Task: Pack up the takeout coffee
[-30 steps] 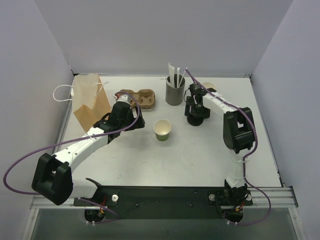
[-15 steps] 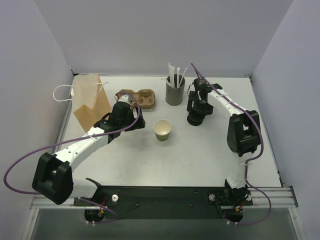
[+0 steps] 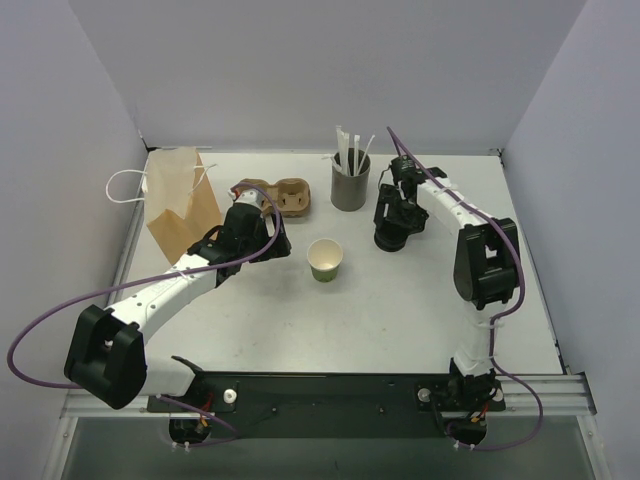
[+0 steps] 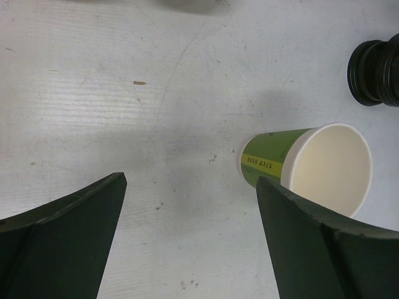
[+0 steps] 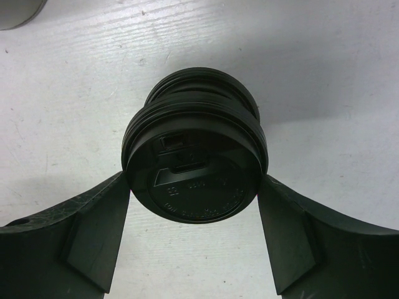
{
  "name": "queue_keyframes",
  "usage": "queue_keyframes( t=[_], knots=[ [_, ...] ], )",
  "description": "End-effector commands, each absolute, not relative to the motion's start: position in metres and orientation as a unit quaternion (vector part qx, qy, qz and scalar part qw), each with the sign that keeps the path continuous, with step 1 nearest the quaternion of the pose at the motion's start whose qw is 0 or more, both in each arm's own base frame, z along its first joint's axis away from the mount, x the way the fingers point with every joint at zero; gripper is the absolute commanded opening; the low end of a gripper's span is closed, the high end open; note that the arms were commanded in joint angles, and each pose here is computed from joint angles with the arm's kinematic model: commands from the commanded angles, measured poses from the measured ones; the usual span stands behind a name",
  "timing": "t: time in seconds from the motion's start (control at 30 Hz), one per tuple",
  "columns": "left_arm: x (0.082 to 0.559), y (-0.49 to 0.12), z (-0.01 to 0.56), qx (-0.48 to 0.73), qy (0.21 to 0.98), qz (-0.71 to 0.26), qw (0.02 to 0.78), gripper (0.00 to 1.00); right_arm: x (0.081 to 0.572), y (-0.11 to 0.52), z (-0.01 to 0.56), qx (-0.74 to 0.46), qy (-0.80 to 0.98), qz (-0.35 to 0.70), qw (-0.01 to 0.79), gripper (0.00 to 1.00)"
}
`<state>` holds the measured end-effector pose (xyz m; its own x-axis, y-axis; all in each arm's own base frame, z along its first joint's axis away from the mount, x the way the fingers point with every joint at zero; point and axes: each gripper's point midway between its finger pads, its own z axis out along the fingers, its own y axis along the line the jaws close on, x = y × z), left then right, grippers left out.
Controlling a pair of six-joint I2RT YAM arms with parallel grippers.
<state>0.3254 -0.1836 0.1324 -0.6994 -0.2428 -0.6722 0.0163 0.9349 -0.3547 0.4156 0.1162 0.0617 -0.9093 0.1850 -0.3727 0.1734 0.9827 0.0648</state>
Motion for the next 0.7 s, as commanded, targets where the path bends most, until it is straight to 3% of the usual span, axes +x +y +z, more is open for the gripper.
queue_keyframes(
  t=[0.0, 0.13, 0.3, 0.67],
  knots=[
    [0.333, -0.188, 0.149, -0.059, 0.894, -0.184, 0.404, 0.98, 0.409, 0.119, 0.073, 0.093, 0.977, 0.022, 0.188, 0.63],
    [0.332, -0.19, 0.148, -0.058, 0.895, -0.188, 0.401, 0.98, 0.406, 0.121, 0.078, 0.092, 0.977, 0.029, 0.189, 0.63],
    [0.332, -0.192, 0.149, -0.058, 0.894, -0.193, 0.401, 0.97, 0.406, 0.121, 0.069, 0.087, 0.98, 0.025, 0.176, 0.75],
    [0.332, -0.192, 0.149, -0.057, 0.894, -0.194, 0.401, 0.97, 0.405, 0.118, 0.066, 0.084, 0.981, 0.012, 0.174, 0.82]
  ],
)
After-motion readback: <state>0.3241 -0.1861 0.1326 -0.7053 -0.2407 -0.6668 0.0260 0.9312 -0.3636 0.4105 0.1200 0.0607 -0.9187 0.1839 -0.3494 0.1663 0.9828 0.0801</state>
